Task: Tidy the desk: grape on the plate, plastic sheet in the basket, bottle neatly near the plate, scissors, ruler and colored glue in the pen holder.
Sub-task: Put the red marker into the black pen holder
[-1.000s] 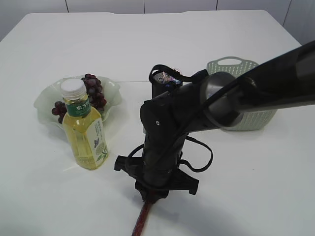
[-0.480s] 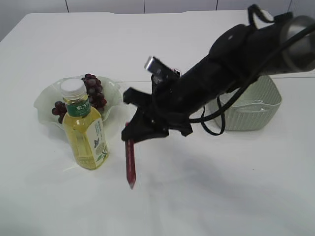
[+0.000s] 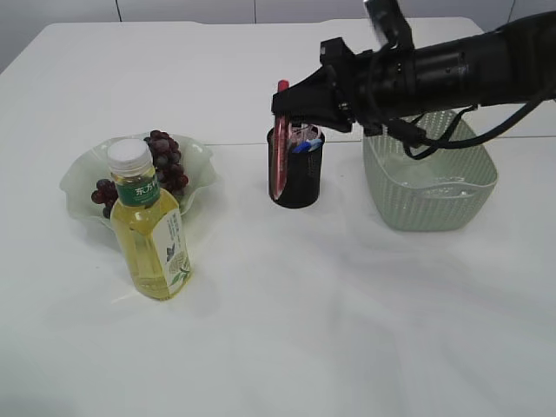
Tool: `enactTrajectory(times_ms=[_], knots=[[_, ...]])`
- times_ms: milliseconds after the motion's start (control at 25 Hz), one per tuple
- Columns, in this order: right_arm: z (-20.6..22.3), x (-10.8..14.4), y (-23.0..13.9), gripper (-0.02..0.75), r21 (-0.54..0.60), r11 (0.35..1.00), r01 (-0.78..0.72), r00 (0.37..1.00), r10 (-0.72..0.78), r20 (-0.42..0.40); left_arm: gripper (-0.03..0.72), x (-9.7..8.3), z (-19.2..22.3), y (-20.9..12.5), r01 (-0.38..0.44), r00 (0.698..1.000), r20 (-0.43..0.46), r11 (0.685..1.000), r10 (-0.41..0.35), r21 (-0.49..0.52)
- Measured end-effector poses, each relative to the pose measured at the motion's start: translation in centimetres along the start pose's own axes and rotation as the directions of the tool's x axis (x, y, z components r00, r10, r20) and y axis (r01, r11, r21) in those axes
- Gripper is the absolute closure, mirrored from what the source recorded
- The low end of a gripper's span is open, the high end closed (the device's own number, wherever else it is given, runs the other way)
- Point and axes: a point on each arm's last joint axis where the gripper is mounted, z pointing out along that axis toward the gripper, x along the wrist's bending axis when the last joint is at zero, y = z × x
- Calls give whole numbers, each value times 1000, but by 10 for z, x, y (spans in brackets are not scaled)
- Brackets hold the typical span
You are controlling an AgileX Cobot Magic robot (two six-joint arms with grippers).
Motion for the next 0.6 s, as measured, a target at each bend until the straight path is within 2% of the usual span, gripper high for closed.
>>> enactTrajectory(times_ms=[240, 480, 600], knots=[[-12, -6, 15, 663, -121, 955, 270, 963, -269, 25, 202, 0, 0, 0, 0, 1000, 0, 1000, 0, 0], [-16, 2, 49, 665, -220, 813, 540, 841, -512, 174, 202, 0, 0, 0, 0, 1000, 0, 1000, 0, 2], [-13, -1, 66, 665, -235, 743, 626, 779, -580, 240, 202, 0, 0, -2, 0, 1000, 0, 1000, 0, 19]])
